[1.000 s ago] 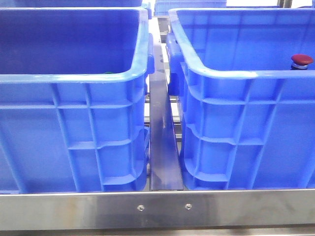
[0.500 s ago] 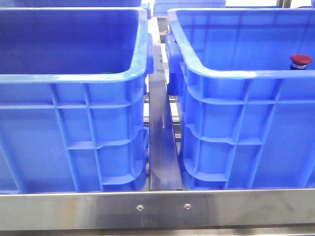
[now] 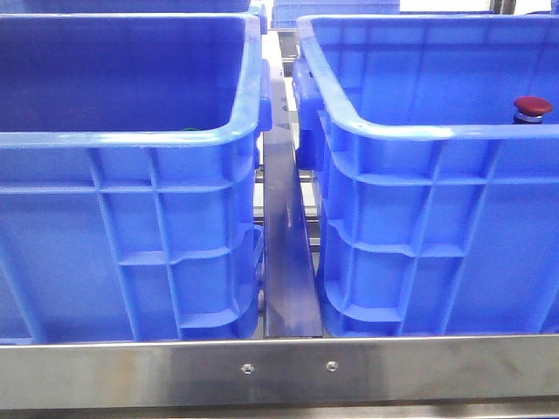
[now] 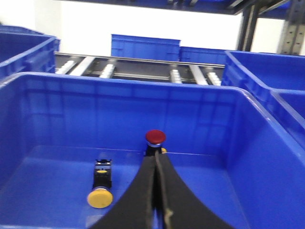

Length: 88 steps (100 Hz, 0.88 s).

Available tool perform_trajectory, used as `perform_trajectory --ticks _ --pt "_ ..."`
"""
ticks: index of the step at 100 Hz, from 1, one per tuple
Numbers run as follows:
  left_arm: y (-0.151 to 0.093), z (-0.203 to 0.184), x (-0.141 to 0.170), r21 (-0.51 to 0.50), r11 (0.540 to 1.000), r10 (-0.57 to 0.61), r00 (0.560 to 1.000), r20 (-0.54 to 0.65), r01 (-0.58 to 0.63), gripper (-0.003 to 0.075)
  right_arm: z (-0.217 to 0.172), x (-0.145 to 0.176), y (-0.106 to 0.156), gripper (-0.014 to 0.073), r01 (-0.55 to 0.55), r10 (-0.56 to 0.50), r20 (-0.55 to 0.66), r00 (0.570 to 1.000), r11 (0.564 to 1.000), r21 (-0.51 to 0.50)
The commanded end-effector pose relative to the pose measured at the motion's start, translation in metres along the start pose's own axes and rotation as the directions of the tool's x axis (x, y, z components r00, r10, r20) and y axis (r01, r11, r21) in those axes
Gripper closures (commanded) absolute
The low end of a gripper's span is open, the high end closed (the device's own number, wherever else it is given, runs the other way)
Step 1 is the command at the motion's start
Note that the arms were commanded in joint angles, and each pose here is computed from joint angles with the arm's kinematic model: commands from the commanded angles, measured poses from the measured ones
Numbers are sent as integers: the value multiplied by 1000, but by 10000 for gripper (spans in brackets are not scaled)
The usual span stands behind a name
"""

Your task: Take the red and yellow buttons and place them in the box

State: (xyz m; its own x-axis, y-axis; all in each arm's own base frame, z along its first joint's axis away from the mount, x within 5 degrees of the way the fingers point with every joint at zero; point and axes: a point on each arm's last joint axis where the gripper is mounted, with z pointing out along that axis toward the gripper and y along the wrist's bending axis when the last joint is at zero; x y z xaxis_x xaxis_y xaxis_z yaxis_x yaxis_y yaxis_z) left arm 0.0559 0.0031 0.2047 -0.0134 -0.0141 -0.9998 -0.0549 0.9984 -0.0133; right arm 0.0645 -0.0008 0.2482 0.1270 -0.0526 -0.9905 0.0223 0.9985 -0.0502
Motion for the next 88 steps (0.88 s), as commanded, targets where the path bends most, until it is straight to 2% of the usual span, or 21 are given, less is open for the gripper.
perform_trajectory --ticks 1,10,13,31,88 --pt "0 0 8 0 1000 -12 998 58 12 739 -3 1 0 664 -20 17 132 991 1000 18" --pt "0 0 8 0 1000 -12 998 58 12 739 -9 21 -1 664 -69 64 128 990 997 34" --pt "0 0 8 0 1000 -12 998 58 12 739 -10 25 -1 664 -69 66 73 995 997 42" --pt "0 0 8 0 1000 -12 998 58 12 739 -16 29 -1 664 -67 64 45 997 996 53" --pt "0 0 8 0 1000 -12 998 58 12 739 -16 27 -1 664 -67 63 63 996 996 52"
